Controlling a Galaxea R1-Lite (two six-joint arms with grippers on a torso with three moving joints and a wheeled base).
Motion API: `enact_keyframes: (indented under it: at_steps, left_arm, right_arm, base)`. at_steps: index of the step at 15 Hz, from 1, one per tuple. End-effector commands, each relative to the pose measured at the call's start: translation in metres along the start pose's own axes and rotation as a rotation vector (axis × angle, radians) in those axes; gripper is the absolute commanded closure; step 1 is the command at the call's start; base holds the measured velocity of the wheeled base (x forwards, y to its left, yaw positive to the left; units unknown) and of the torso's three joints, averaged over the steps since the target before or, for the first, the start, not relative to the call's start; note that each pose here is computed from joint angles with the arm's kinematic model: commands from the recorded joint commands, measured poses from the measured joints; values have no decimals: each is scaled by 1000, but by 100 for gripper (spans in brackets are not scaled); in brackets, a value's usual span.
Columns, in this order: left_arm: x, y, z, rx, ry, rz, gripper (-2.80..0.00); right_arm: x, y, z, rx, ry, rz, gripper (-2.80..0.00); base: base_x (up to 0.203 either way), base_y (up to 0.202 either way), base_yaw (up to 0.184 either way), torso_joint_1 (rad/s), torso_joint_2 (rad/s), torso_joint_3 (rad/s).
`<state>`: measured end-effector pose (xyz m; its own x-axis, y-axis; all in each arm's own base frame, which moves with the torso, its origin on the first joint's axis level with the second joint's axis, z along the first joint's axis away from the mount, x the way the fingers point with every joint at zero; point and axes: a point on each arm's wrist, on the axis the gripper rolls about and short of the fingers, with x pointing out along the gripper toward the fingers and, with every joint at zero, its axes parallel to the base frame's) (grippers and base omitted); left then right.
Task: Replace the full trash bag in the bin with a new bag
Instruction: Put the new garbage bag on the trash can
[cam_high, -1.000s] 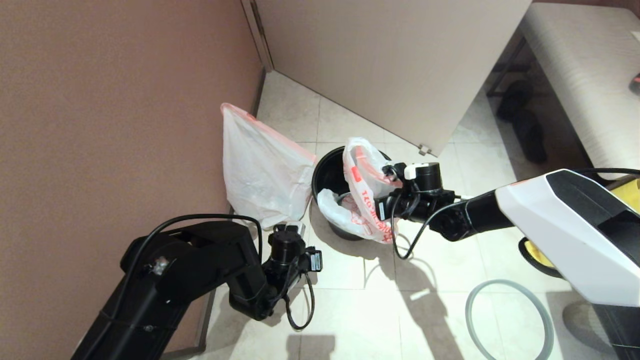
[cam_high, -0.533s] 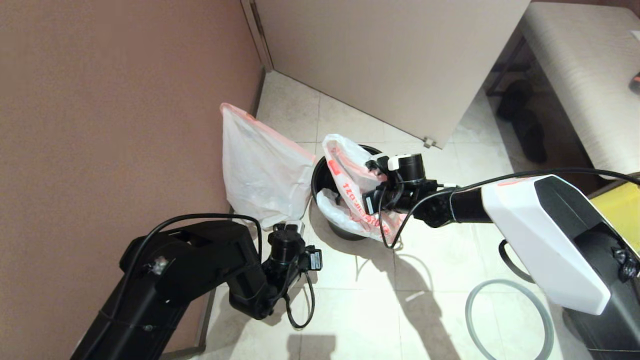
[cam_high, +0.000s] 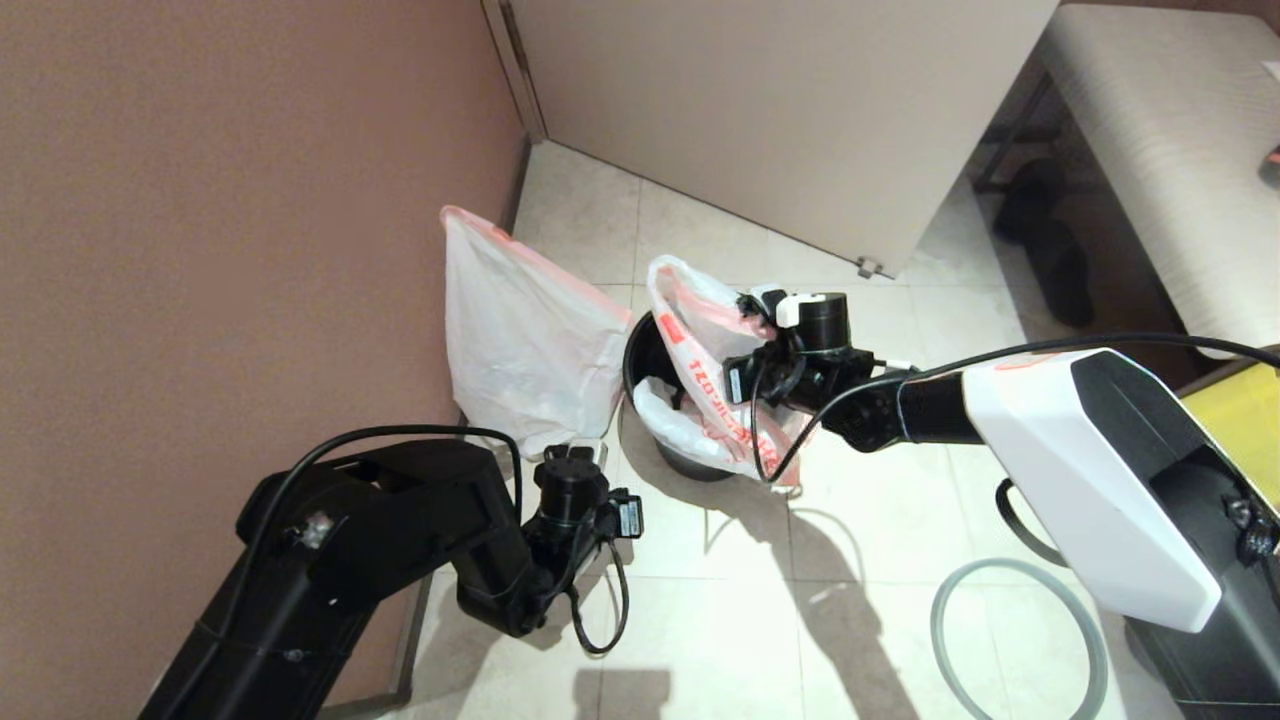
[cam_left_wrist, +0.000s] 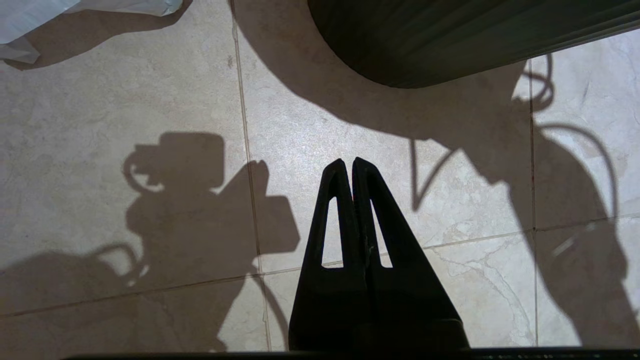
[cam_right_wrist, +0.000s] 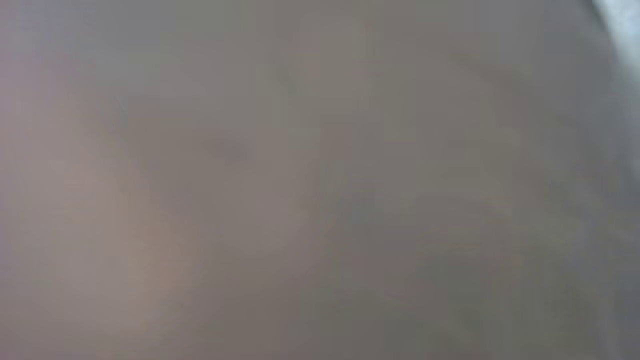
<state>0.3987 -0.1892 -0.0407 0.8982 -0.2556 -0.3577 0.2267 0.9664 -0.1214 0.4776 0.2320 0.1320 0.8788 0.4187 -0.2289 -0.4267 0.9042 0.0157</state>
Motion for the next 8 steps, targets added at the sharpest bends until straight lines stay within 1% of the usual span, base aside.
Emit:
enact_keyframes:
  at_steps: [1,2,4,6,8]
  left_arm:
    - [0,-1,1,-2,-7,-1,0]
    - [0,-1,1,-1,-7,-1,0]
    - [2,-1,2,-4,-14,-1,0]
    - [1,-1,3,-4,-15,-1,0]
    - [1,-1,3,-4,-15,-1,0]
  right_arm:
    - [-6,3,12,69,-28,-16,0]
    - [-8,2,16,97,-43,-60,0]
    - [-16,-12,30,119,-84,-101,0]
    - [-23,-21,42,171,-114,-115,0]
    - [-26,-28,47,186,-128,-126,0]
  base:
    - [0,0,0,0,0,0]
    - [0,0,0,0,0,0]
    - [0,0,0,0,0,0]
    - [0,0,0,0,0,0]
    - [0,0,0,0,0,0]
